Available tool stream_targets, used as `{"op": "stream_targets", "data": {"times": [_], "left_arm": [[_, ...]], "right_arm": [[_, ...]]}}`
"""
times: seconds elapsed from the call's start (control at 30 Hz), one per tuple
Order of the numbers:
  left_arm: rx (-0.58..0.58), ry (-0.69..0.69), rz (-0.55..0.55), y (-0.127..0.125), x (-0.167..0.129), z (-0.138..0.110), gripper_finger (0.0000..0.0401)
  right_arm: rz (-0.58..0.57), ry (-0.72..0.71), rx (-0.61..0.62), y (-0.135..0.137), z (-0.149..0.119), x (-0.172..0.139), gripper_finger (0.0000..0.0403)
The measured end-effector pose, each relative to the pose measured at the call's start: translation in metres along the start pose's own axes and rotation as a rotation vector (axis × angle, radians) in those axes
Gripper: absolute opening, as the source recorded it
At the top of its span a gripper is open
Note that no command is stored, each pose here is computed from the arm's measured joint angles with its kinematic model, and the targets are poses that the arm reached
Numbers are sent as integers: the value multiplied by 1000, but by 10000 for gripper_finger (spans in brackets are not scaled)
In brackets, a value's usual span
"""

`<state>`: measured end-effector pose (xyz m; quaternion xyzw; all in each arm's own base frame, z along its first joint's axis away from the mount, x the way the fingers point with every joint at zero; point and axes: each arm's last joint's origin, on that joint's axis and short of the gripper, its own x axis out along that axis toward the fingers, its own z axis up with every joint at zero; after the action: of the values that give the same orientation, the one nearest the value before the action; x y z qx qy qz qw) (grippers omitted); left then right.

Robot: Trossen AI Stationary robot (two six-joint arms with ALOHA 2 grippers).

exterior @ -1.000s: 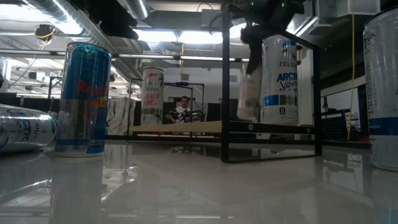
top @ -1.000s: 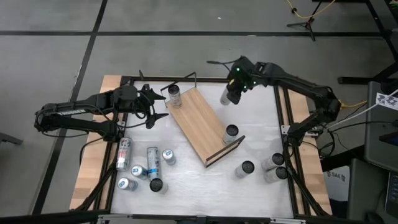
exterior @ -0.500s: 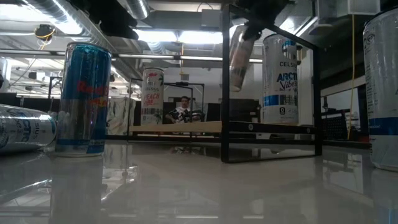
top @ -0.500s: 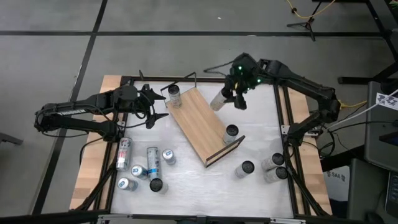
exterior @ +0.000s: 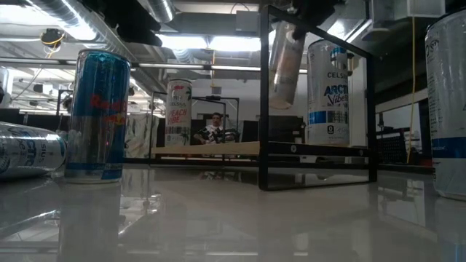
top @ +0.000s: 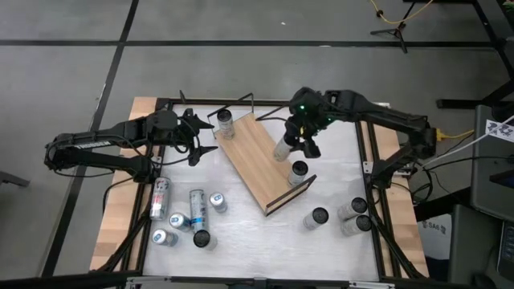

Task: Place canned beverage on shelf
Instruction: Put the top white-orange soda can on the shelf

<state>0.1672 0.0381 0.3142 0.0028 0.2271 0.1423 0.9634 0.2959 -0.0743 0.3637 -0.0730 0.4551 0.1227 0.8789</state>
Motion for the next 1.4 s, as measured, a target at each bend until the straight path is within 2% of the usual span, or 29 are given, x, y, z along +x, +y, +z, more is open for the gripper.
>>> {"op": "stream_targets", "data": {"times": [0.3,0.57,0.93,1.1,1.4], "left_arm": [[0,0,0,0,0,0,350],[0,0,-1,0,0,0,350],[1,0,0,0,0,0,350],[1,-1,0,0,0,0,350],[1,-1,0,0,0,0,350]], "right_arm": [[56,90,-94,-8,-3,28,248],[104,144,-126,-12,-6,45,248],[105,141,-162,-14,-5,47,248],[118,152,-206,-16,-6,54,248],[138,184,-207,-20,-8,68,248]]}}
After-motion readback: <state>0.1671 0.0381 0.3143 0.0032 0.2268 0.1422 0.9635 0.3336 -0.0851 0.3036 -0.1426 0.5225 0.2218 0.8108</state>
